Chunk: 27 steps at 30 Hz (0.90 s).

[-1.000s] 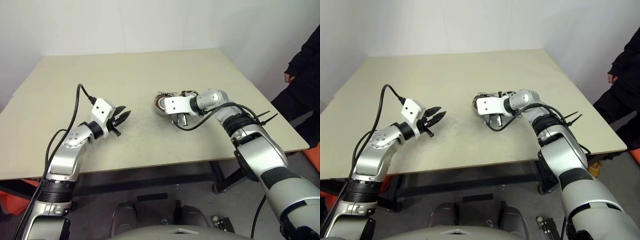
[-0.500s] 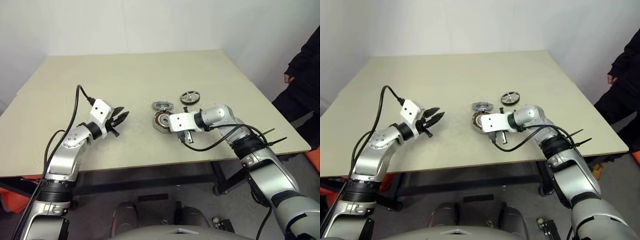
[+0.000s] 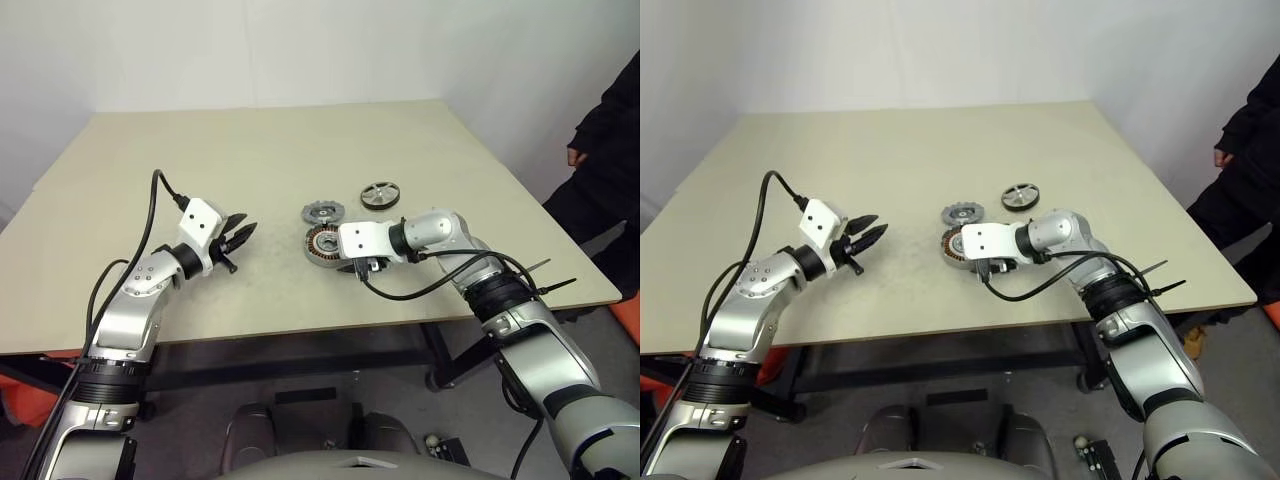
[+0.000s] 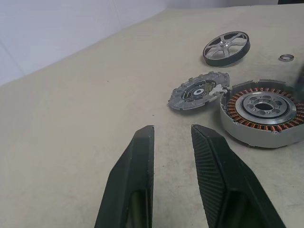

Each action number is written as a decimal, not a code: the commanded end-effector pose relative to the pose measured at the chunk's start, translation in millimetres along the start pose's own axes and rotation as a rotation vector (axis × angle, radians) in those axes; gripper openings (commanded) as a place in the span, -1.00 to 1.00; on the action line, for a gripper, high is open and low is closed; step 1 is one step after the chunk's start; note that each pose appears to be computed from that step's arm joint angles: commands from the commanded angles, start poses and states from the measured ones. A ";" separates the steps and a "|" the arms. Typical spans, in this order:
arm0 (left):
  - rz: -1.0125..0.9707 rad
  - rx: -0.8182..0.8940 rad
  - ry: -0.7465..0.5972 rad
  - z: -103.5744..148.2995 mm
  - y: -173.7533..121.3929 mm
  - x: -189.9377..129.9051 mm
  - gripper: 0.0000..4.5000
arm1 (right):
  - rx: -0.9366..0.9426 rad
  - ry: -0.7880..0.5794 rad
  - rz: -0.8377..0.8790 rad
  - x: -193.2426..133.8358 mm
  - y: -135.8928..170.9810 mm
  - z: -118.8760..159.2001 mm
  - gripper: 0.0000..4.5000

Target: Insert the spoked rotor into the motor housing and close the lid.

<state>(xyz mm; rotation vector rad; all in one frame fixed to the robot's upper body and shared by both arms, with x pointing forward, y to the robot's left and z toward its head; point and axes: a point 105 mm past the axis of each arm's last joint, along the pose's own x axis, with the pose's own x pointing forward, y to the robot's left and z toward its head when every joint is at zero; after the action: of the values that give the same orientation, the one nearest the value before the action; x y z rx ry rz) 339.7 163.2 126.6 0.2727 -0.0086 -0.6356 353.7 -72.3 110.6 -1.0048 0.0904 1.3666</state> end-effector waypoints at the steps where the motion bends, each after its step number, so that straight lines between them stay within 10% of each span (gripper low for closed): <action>1: -0.012 -0.011 -0.064 14.5 -1.2 2.1 -0.42 | 0.071 -0.123 -0.152 -17.5 -24.9 21.6 0.81; 11: 0.063 -0.225 -0.232 37.6 13.6 14.6 -0.42 | 0.464 -0.034 -0.692 -45.8 -55.1 -46.4 0.98; 27: 0.065 -0.229 -0.234 28.0 13.8 21.4 -0.42 | 0.709 0.171 -0.866 -84.7 -29.5 -118.0 0.98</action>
<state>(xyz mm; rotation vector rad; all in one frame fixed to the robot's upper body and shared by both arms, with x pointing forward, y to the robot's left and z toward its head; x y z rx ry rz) 362.9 155.4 142.9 -0.0546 -0.1178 -0.5843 410.6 -208.0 97.5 -0.4706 0.2438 0.3988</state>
